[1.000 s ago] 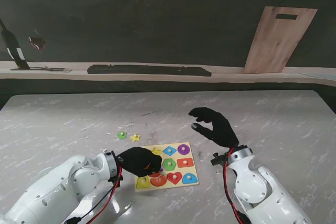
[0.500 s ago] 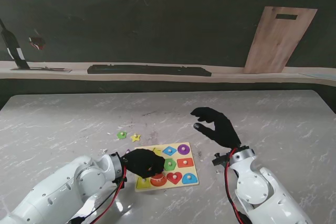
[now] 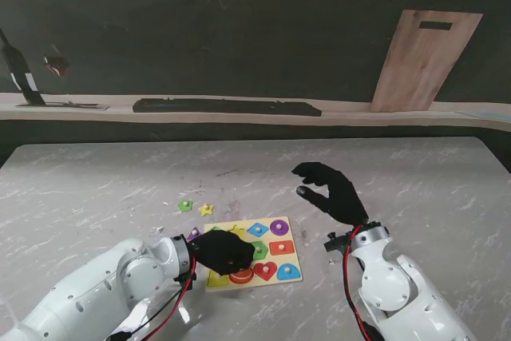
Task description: Fit puzzle pieces into a puzzle board
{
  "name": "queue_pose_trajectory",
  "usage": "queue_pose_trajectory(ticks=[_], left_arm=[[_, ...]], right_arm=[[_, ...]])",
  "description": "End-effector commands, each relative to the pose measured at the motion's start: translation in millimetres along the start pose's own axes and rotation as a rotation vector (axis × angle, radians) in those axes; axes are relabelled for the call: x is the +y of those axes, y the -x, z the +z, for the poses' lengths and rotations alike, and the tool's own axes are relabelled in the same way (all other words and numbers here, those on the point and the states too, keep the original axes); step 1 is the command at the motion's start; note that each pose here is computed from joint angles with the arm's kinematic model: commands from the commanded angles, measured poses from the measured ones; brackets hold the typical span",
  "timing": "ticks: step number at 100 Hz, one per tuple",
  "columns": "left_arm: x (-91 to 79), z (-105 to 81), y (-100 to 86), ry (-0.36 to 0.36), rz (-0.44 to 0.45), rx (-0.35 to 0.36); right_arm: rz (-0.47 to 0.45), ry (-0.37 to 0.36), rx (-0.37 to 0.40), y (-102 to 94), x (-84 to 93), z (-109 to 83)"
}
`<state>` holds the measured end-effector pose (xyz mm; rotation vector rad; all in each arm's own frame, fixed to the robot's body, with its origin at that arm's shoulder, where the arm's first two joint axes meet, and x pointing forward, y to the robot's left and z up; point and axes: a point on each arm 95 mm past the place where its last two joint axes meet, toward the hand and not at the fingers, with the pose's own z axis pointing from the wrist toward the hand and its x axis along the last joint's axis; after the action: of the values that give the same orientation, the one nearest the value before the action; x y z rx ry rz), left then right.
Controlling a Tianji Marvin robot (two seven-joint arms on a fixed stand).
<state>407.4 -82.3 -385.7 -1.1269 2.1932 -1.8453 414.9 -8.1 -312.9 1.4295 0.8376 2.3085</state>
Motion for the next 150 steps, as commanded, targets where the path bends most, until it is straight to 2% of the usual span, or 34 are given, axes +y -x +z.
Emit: queue_pose_trajectory(ticks=[1, 67, 84, 115, 150], left_arm=[[1.5, 1.3, 0.7, 0.011, 0.0, -0.003], [4.2, -1.6, -0.8, 0.03, 0.013, -0.014], [4.9, -2.9, -0.6, 0.052, 0.044, -0.016], [7.7, 1.4, 1.2, 0.055, 0.055, -0.021], [9.6, 6.8, 1.0, 0.045, -0.009, -0.018]], right_arm=[[0.007, 0.001, 0.005, -1.8, -2.1, -1.4], [0.004, 0.014, 0.0, -1.1, -0.3, -1.8], [0.007, 0.015, -0.002, -1.2, -0.1, -1.9], [0.007, 0.019, -0.002, -1.1, 0.8, -2.7], [0.004, 0.022, -0.003, -0.4, 1.7, -3.0]])
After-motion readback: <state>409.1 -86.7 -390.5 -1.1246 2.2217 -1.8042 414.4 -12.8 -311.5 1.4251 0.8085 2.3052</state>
